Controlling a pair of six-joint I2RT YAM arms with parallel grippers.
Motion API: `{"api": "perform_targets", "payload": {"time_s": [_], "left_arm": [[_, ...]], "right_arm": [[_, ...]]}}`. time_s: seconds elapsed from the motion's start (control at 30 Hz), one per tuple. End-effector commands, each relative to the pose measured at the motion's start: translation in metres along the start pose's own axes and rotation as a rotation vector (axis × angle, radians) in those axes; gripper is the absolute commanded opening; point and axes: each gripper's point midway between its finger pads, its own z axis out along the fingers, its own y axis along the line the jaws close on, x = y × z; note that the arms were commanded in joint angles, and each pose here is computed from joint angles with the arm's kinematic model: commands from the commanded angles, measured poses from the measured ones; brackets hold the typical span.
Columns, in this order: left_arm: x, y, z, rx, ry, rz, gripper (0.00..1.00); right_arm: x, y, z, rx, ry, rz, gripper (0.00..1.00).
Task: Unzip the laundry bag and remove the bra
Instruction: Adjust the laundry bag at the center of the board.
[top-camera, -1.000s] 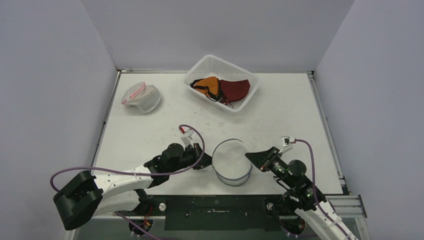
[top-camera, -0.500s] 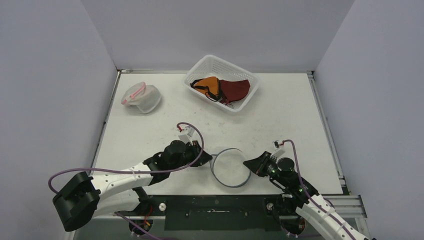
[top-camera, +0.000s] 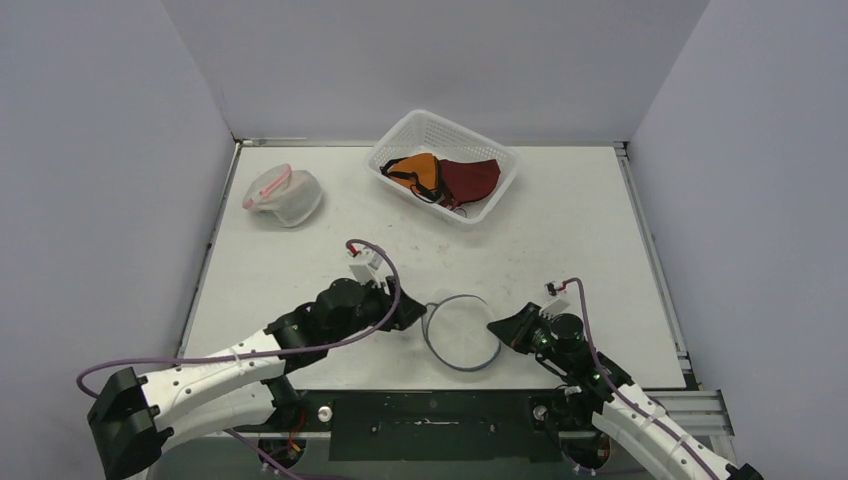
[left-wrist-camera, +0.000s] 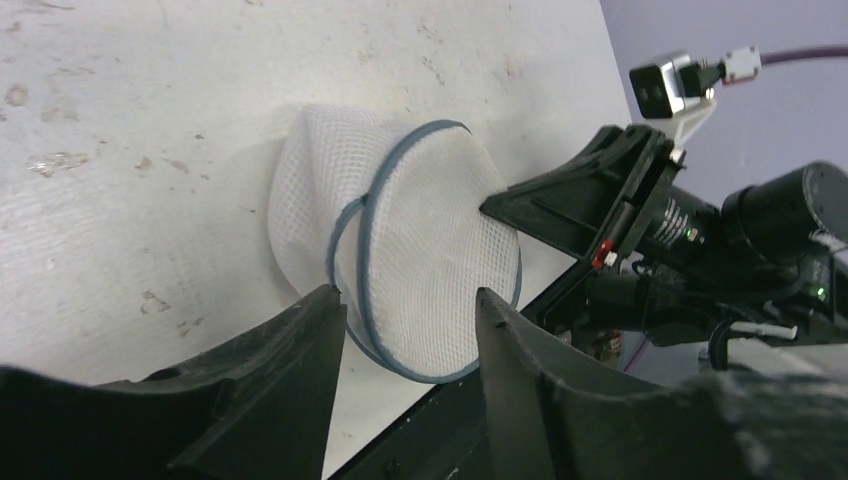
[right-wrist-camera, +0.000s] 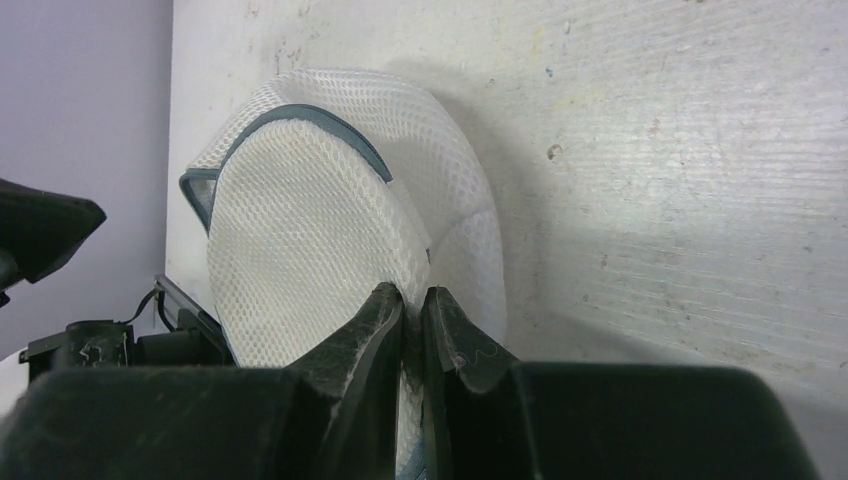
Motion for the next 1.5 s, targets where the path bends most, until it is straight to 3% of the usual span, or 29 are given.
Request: {"api": "perform_targets", "payload": {"time_s": [0.0,0.13,0.3,0.53,0.73,0.8,0.9,1.07,1.17,1.27,1.47], "left_arm": [[0.011,-0.045,0.012,0.151,0.066,0.046,0.43],[0.031,-0.066,0.030,0.215,0.138,0.088,0.32],[0.047,-0.055,0.055,0.172,0.183,0.109,0.24],[0.057,0.004,0.081,-0.065,0.180,0.143,0.15],[0.060,0.032,0.086,-0.143,0.174,0.114,0.13],[0.059,0.032,0.087,-0.142,0.171,0.112,0.13],[0.059,0.031,0.088,-0.141,0.167,0.110,0.13],[0.058,0.030,0.091,-0.139,0.163,0.110,0.13],[0.058,0.030,0.091,-0.139,0.158,0.106,0.13],[0.057,0.029,0.092,-0.136,0.154,0.099,0.13],[0.057,0.025,0.094,-0.123,0.151,0.091,0.13]], "right_arm": [[-0.006,-0.004,0.006,0.027,-0.040,0.005,0.05],[-0.001,-0.014,0.009,0.077,-0.028,0.003,0.05],[0.003,-0.014,0.012,0.087,-0.027,-0.015,0.05],[0.007,-0.008,0.014,0.093,-0.017,-0.039,0.07],[-0.004,0.010,0.005,0.076,-0.029,-0.069,0.50],[-0.019,0.019,-0.002,0.080,-0.073,-0.086,0.58],[-0.037,0.036,-0.014,0.076,-0.107,-0.138,0.63],[-0.049,0.076,-0.020,-0.022,-0.093,-0.209,0.61],[-0.038,0.095,-0.010,-0.119,-0.043,-0.201,0.49],[-0.018,0.093,0.003,-0.145,0.008,-0.195,0.38],[0.013,0.052,0.023,-0.040,0.063,-0.166,0.29]]}}
